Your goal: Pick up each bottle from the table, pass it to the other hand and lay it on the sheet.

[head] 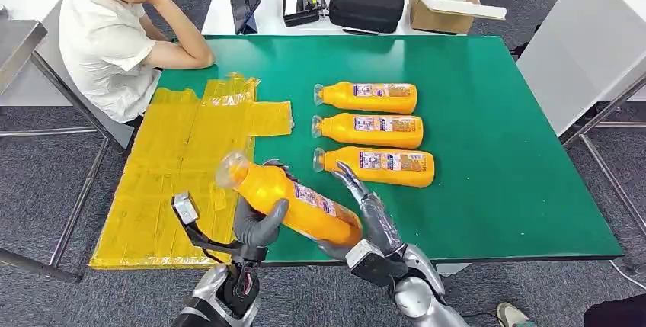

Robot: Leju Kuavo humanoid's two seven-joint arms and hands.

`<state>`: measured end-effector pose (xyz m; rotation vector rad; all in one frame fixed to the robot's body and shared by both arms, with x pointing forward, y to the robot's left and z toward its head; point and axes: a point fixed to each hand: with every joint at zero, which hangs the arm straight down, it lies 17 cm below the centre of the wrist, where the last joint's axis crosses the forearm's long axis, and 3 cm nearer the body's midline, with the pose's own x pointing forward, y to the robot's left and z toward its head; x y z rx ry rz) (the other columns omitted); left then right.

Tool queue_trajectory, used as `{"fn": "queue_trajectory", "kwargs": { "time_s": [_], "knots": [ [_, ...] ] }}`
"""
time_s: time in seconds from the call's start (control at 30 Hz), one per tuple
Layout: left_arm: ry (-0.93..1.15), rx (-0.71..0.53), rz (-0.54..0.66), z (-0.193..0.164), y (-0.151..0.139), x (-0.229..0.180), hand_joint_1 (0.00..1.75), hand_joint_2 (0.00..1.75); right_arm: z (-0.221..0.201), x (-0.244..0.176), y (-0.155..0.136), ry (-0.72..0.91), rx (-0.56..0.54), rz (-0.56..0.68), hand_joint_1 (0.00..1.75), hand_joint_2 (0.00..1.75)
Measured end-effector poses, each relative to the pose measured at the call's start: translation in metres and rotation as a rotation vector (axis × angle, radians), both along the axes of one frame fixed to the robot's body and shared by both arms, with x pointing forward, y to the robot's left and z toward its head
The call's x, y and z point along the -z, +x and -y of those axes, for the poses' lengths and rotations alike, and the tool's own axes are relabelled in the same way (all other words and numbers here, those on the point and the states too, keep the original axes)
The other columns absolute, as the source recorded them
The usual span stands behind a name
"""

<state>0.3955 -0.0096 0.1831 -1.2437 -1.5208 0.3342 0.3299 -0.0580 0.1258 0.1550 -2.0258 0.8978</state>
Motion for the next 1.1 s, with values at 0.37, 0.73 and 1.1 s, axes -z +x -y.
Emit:
{"fn": "queue_trajectory", "kwargs": {
  "time_s": [0.37,0.73,1.1],
  "knots": [
    [0.337,-0.301,0.108,-0.025,0.020,-0.011,1.75,1.75,0.018,0.006,0.004,0.029,0.097,-0.016,0.00,1.75],
    [0.646,-0.633,0.276,-0.067,0.030,-0.026,1.75,1.75,0.027,0.004,0.009,0.013,0.149,0.018,0.00,1.75],
    [1.386,-0.921,0.815,-0.054,0.042,-0.032,1.75,1.75,0.025,-0.005,0.014,0.009,0.148,0.056,0.00,1.75]
  ]
}}
